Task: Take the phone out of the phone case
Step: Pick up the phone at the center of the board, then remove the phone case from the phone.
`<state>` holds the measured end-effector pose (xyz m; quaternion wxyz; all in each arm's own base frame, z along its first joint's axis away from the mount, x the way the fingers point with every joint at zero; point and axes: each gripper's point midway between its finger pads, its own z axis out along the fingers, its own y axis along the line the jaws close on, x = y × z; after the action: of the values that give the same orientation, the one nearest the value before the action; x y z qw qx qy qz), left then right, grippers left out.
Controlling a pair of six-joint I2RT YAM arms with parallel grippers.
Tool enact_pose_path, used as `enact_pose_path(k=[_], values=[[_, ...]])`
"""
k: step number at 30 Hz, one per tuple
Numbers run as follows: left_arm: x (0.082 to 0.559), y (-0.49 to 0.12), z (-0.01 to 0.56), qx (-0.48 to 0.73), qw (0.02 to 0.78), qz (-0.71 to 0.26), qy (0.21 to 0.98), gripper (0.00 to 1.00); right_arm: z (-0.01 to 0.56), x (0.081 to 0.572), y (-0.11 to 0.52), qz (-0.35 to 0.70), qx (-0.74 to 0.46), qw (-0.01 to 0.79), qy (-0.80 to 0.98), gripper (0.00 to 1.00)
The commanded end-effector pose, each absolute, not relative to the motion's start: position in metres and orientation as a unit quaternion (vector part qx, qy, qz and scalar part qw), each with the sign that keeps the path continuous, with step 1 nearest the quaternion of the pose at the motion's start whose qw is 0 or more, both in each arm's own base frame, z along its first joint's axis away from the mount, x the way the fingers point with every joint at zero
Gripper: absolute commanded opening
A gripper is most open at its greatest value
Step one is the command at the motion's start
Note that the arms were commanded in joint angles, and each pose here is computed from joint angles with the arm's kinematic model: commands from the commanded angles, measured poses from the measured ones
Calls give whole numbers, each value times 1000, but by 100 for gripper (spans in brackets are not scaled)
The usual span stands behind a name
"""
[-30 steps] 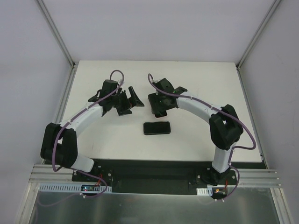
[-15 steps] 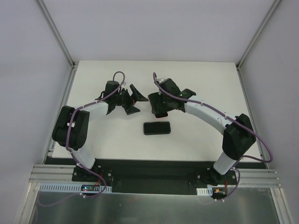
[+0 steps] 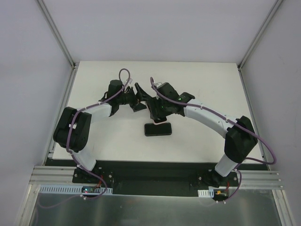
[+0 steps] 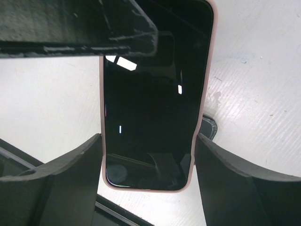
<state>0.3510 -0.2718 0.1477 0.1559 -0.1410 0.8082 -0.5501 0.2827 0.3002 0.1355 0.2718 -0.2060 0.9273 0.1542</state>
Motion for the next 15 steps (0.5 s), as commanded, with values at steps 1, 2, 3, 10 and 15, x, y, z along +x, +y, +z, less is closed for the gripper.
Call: enact_pose_path(k=[1, 2, 3, 10, 15], values=[[351, -287, 174, -99, 174, -576, 792, 74, 172, 288, 313, 182, -198, 312, 911, 13], [351, -288, 173, -98, 174, -576, 793, 70, 172, 288, 312, 180, -197, 312, 912, 13], [350, -289, 175, -97, 175, -576, 792, 62, 171, 289, 312, 179, -197, 311, 912, 13], [347, -289, 178, -92, 177, -579, 790, 34, 170, 289, 314, 180, -194, 309, 914, 13], [347, -292, 183, -88, 174, -590, 783, 12, 172, 287, 320, 193, -196, 306, 912, 13]])
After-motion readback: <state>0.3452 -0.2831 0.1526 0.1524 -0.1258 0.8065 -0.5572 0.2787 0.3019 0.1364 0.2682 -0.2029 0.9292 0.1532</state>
